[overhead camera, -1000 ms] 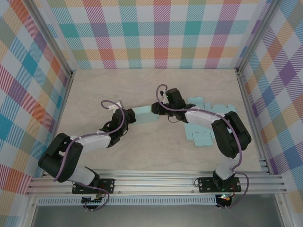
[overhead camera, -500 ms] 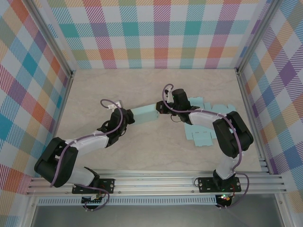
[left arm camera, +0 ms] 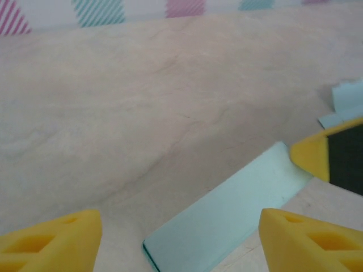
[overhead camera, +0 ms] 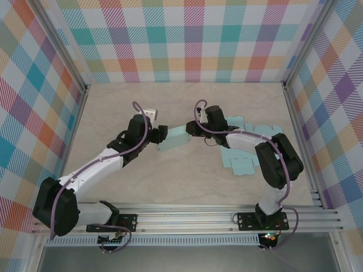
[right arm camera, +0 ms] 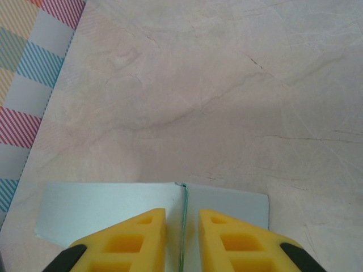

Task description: Fold the paper box

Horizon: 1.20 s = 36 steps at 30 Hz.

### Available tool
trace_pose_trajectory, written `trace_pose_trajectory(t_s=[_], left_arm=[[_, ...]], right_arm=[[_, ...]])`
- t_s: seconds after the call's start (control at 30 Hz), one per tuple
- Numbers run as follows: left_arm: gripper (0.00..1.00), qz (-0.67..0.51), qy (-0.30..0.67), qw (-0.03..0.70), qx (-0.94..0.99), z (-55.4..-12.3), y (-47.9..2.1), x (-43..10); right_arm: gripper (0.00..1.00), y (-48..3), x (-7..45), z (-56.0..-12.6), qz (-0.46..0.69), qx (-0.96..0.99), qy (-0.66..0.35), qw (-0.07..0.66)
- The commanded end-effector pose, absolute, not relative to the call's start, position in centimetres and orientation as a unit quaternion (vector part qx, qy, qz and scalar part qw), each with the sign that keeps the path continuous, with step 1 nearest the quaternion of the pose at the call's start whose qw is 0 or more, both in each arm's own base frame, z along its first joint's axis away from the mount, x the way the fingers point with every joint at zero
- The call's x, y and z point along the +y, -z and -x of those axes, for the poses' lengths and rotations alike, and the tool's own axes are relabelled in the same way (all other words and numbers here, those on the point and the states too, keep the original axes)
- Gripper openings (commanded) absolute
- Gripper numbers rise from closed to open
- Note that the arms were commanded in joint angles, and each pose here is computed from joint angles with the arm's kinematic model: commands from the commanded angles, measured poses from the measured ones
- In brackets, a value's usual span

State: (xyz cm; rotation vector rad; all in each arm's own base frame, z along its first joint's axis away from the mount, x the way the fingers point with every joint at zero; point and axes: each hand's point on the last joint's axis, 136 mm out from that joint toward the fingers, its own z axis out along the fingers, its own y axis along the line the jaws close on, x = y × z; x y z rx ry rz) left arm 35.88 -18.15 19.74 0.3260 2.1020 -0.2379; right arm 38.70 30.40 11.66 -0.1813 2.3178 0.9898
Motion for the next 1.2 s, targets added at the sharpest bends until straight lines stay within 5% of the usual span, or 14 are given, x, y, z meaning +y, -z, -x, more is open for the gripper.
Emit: trace_pose_trajectory(t_s=[0.0,0.57,0.73,0.9,1.17], left_arm=[[0.74,-0.323,0.079,0.434,0.837,-34.9,-17.5,-20.4],[0.90,-0.455,0.018,0.281,0.845,-36.7,-10.1,-21.4],[0.81,-0.458,-0.023,0.273,0.846,-37.6,-8.9,-20.9],[0.49,-0.460,-0.034,0.267,0.846,-37.9,-9.4,-20.8],[0.38,-0.436,-0.141,0.314,0.832,-40.2,-11.0,-18.1]], right_arm=[[0.21,-8.9,30.0,-36.8,0.069,0.903,-0.348,0.243],[0.20,-8.7,30.1,-36.5,0.074,0.903,-0.351,0.234],[0.20,-8.9,30.1,-36.5,0.077,0.904,-0.349,0.236],[0.21,-9.7,30.0,-36.3,0.079,0.901,-0.353,0.239],[0.28,-12.6,28.3,-35.5,0.068,0.906,-0.329,0.259]])
